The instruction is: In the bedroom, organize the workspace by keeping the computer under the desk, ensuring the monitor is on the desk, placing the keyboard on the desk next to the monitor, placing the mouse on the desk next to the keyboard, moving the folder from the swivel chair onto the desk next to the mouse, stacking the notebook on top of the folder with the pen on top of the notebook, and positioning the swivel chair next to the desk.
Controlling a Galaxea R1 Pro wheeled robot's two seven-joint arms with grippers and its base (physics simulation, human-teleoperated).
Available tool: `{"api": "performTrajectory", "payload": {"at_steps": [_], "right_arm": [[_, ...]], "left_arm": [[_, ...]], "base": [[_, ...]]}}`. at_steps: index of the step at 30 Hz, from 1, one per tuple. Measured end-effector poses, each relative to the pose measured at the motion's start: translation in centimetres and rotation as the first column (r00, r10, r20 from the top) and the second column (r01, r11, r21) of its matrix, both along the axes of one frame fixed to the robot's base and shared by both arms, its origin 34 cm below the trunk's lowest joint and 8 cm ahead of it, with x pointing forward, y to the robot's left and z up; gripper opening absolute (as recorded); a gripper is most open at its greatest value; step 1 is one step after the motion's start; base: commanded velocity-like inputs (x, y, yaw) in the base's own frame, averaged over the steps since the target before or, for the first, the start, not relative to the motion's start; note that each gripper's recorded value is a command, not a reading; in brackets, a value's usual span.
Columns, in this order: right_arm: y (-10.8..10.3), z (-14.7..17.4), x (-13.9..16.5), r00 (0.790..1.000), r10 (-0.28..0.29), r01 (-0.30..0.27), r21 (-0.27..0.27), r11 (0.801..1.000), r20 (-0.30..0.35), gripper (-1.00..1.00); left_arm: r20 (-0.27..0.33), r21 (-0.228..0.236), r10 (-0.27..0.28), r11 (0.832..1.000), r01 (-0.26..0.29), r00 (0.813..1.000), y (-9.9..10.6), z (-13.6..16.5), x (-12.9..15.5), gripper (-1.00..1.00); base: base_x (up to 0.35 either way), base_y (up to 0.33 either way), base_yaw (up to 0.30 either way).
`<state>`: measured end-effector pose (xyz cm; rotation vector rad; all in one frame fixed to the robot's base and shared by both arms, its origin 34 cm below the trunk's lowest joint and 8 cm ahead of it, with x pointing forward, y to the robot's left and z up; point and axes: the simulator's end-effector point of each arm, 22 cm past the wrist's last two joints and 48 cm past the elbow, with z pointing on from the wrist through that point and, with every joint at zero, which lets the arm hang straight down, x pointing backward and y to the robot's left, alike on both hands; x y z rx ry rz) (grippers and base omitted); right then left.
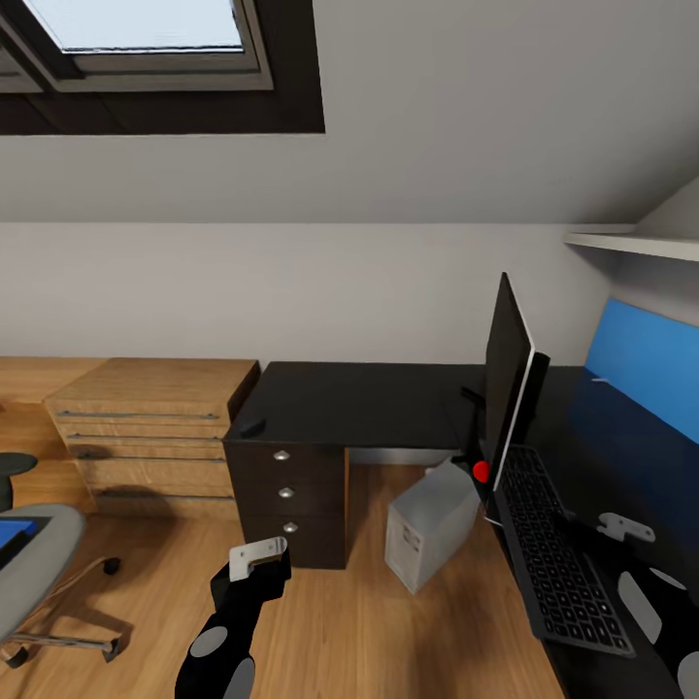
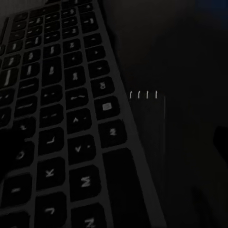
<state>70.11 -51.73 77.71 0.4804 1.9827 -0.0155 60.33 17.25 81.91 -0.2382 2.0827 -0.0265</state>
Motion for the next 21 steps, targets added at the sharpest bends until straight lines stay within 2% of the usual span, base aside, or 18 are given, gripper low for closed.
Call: {"api": "performTrajectory", "payload": {"at_steps": [9,16,21], "right_arm": [[-0.06,0.05,-0.02,1.0,0.0,0.0,-0.001,1.0,0.001,1.0],[0.0,0.05,0.01,1.0,0.003,-0.003,0.0,1.0,0.002,1.0],[0.05,0.09,0.02,1.0,0.005,-0.005,0.001,1.0,0.003,1.0]], "left_arm": [[0.0,0.0,0.0,1.0,0.0,1.0,0.01,0.01,-0.02,1.0],[-0.001,0.0,0.0,1.0,0.0,1.0,0.0,-0.04,-0.02,1.0],[-0.007,0.002,0.0,1.0,0.0,1.0,0.01,-0.3,-0.11,1.0]], "base": [[0.187,0.0,0.0],[0.089,0.0,0.0],[0.237,0.0,0.0]]}}
